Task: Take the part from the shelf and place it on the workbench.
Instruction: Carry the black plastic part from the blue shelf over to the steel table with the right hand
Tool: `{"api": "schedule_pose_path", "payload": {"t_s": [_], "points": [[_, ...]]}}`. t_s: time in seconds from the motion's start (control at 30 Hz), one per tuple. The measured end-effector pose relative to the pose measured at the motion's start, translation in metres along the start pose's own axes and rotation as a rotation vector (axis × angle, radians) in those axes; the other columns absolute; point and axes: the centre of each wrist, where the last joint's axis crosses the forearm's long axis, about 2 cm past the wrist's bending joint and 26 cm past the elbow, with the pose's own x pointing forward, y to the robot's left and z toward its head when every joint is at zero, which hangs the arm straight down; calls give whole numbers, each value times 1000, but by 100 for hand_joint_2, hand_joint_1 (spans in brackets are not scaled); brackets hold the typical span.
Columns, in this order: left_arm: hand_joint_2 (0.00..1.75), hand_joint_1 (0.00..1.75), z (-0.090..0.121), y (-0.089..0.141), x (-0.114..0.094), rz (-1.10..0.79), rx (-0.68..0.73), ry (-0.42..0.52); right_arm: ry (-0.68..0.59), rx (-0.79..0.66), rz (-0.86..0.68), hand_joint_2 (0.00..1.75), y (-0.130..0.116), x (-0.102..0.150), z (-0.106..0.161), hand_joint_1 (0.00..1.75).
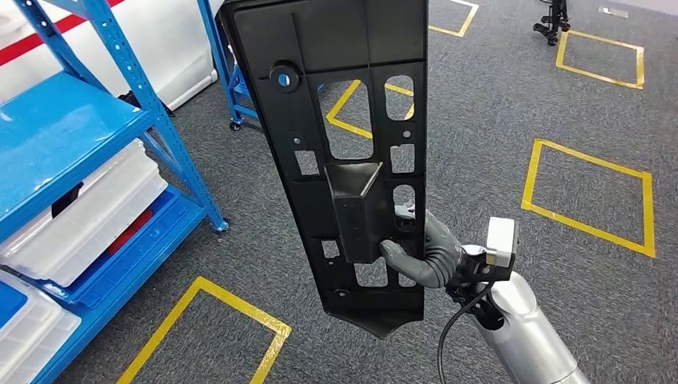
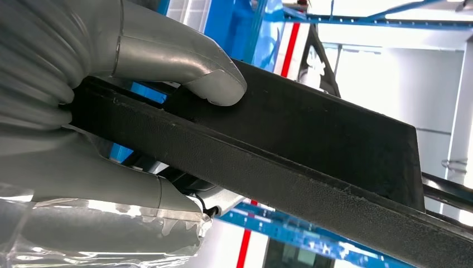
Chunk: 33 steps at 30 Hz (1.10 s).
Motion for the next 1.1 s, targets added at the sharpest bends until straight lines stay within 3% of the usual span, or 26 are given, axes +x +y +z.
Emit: {"api": "schedule_pose_path", "payload": {"t_s": [0.43, 1.1], "points": [[175, 0, -1, 3, 8, 3, 8, -20, -9, 1, 4, 175, -1, 1, 2, 171], [175, 0, 0, 1, -1, -2, 7, 6, -55, -7, 13, 175, 3, 4, 1, 171]]}}
